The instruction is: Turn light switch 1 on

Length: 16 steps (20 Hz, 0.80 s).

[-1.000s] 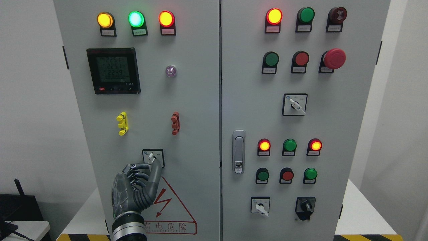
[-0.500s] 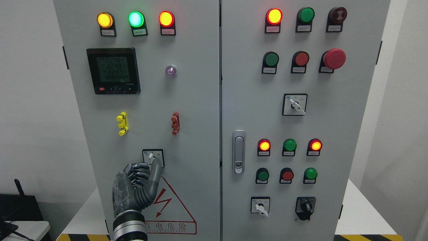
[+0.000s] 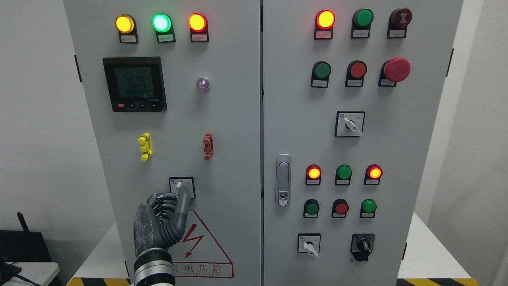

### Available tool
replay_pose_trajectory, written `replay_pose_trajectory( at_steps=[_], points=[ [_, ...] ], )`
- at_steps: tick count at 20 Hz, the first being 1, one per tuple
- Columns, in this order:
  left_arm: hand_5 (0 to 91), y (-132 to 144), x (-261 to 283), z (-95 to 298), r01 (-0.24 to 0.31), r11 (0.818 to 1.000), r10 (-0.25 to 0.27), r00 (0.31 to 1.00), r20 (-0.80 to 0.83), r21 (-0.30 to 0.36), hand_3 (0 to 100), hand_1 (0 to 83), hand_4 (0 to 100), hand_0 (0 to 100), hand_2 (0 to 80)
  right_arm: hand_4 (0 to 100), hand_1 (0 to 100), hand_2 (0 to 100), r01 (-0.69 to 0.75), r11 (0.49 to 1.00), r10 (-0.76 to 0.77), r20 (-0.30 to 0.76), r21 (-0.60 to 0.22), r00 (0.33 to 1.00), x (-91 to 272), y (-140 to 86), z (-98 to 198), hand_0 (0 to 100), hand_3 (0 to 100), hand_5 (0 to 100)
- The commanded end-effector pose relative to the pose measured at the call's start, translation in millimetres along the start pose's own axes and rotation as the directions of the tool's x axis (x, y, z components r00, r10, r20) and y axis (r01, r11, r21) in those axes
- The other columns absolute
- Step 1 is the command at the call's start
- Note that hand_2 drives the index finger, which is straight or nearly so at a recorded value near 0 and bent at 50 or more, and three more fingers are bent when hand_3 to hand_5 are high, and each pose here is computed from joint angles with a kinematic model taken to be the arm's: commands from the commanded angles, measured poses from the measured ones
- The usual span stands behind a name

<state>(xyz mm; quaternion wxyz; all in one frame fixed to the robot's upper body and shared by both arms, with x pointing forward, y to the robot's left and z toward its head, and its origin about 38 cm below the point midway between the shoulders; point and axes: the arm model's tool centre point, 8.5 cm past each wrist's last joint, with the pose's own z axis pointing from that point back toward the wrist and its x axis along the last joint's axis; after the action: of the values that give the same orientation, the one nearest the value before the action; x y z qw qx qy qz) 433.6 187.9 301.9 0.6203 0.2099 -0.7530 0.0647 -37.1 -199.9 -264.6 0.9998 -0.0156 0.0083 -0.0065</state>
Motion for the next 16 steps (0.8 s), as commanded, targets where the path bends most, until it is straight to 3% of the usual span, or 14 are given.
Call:
replay_pose_trajectory(
  at_steps=[1,16],
  points=[
    [88.3,-1.1,-0.2,-0.6,0.003,1.000,-0.003,1.000,-0.002,-0.002,78,34.2,85,29,49.4,0,39,0,0.008,1.000,-0.008,-0.001,0.002,1.000,-0.4,1.0,0.1,12,0,0],
    [88.1,-3.2,-1.0,-4.4,0.014,1.000,-0.014,1.000,-0.017,-0.003,78,35.2,85,31,49.3,0,39,0,0.008,1.000,-0.008,-0.001,0.000,1.000,-0.4,0.0,0.0,12,0,0]
  ],
)
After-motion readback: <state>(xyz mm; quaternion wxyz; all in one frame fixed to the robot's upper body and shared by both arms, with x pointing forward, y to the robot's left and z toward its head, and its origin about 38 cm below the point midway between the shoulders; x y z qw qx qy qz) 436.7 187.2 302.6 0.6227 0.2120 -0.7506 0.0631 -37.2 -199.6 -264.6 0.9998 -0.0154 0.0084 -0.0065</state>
